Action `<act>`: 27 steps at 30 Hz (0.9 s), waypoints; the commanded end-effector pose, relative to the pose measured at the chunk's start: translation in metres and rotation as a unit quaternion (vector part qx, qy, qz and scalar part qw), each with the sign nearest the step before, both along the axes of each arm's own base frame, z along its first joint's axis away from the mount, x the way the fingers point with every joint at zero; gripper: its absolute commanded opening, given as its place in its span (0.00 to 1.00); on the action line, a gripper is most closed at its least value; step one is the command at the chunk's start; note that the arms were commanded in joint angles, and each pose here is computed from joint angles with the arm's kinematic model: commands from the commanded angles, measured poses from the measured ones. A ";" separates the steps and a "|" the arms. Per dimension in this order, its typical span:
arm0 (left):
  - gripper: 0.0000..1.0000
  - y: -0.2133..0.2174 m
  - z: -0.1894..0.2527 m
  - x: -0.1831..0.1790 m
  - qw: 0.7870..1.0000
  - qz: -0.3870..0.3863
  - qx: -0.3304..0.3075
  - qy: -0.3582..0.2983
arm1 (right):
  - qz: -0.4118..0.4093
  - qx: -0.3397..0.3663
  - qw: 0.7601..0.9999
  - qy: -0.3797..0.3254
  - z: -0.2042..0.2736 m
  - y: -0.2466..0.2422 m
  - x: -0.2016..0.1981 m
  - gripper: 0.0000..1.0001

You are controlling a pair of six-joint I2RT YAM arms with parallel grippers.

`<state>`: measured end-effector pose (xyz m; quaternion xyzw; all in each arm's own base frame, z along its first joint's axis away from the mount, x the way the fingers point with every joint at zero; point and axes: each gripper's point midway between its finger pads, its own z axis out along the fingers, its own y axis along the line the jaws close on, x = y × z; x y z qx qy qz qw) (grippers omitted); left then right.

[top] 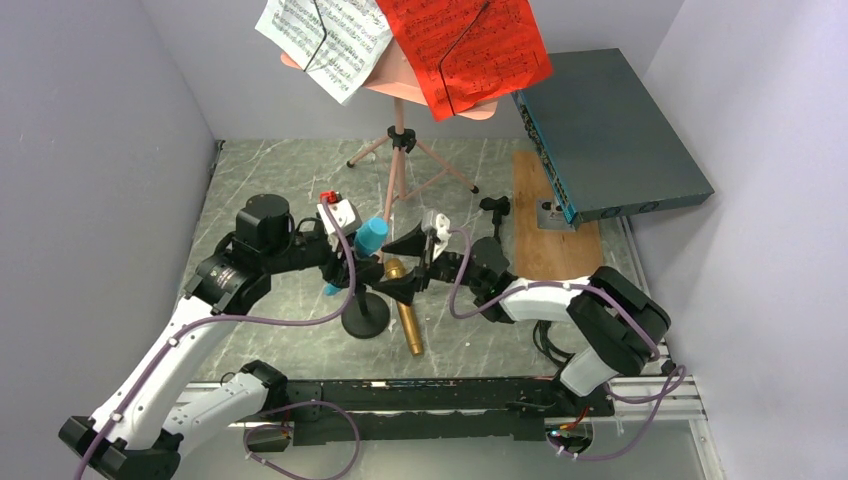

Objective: Set up the instrument practice props

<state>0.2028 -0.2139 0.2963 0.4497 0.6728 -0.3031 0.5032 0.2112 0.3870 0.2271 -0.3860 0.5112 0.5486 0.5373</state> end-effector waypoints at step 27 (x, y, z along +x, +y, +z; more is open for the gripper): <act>0.95 0.013 -0.054 -0.010 0.991 0.063 0.018 0.116 | -0.023 0.012 1.000 0.002 -0.053 0.050 -0.011 0.82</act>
